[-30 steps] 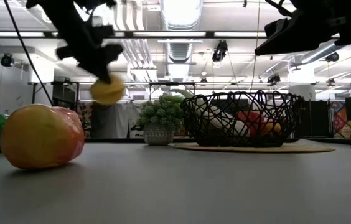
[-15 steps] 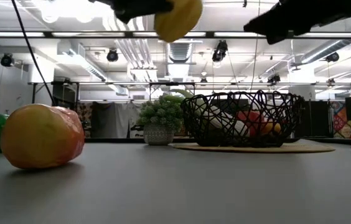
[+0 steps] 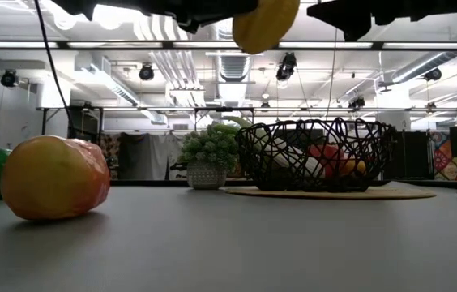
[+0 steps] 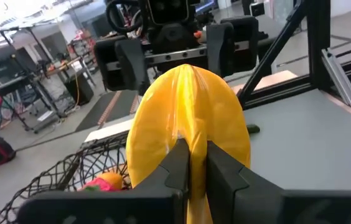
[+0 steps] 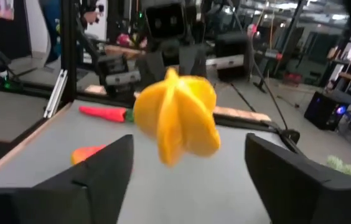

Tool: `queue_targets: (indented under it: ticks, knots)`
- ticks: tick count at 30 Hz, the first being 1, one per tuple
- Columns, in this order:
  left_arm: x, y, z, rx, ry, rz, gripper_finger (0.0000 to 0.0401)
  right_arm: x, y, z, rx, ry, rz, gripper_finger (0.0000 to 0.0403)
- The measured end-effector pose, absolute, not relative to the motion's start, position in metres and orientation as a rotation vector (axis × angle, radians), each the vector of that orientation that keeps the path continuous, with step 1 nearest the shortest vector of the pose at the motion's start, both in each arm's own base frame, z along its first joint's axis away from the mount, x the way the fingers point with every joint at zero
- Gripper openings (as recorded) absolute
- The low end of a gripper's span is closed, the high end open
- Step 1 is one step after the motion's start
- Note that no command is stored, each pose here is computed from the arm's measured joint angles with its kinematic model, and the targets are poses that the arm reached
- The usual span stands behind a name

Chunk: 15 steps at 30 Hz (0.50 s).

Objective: Build produce basket
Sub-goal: Put the yellow starfruit into the black wire basket

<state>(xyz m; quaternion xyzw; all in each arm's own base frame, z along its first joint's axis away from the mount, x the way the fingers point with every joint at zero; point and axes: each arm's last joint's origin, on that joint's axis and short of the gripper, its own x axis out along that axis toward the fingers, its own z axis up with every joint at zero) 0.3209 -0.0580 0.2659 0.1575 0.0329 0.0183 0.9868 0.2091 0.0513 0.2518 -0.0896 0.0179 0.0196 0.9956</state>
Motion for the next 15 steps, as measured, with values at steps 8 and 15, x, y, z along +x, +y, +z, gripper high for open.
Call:
queue_targets:
  ticks: [8,15]
  knots:
    - [0.341,-0.056,0.249,0.296,-0.036,0.052,0.0012,0.215,0.054,0.252,-0.221,-0.015,0.059,0.0349]
    - [0.351,-0.054,0.24,0.278,-0.14,0.063,0.0012,0.227,0.056,0.249,-0.233,-0.022,0.056,0.0352]
